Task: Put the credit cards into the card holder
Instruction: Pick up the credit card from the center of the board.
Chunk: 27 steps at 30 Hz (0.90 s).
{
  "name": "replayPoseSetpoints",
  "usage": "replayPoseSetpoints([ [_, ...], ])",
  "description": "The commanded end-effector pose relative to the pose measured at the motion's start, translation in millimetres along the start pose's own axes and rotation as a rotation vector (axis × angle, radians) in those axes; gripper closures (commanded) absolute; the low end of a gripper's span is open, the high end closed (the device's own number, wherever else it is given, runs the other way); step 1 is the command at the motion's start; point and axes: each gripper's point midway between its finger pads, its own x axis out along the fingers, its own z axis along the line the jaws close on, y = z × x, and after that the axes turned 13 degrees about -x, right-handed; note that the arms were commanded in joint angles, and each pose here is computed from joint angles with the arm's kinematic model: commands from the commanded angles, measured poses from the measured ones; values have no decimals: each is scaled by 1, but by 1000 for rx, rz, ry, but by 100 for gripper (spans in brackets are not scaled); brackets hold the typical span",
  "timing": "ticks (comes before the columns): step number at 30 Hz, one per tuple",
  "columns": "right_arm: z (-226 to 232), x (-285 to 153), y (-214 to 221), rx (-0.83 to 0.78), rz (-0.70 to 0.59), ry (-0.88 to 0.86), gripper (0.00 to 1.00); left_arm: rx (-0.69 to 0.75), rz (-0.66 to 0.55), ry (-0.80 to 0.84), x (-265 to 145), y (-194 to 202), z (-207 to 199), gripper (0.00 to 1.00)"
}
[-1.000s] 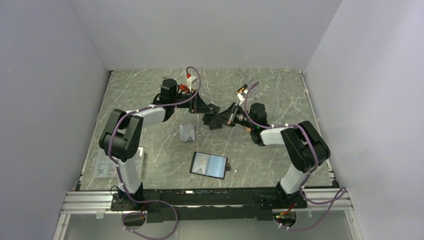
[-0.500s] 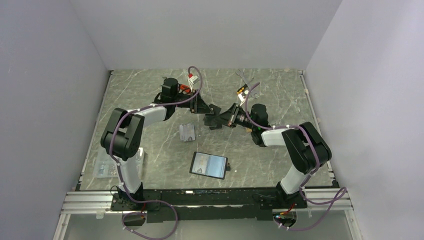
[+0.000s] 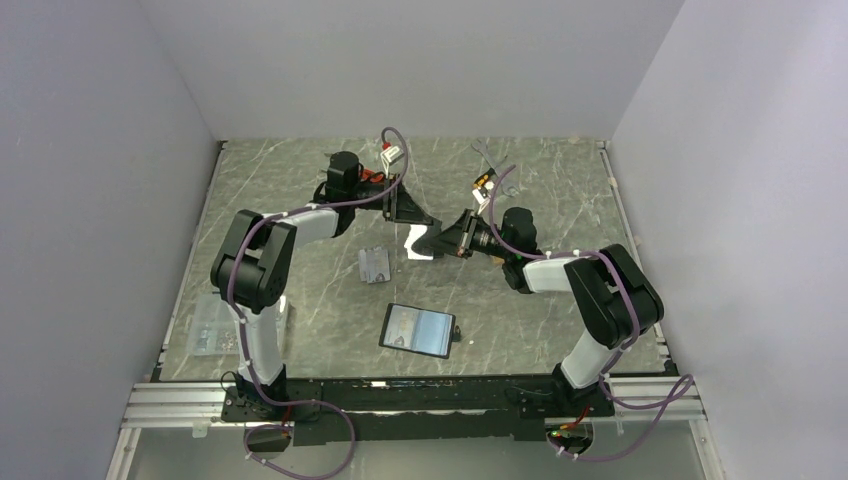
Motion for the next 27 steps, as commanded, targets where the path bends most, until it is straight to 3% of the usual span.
replayPoseSetpoints([
  [1,0,-2,14,-5,54,-17,98,133,29,75,4,-12,-36,59],
  [4,2,-1,14,-8,56,-24,98,129,37,75,4,-11,-35,65],
  [13,5,-2,13,-29,73,-31,98,119,61,74,4,-12,-32,97],
  [27,7,-6,23,-8,98,-41,95,152,15,56,12,-45,-30,100],
])
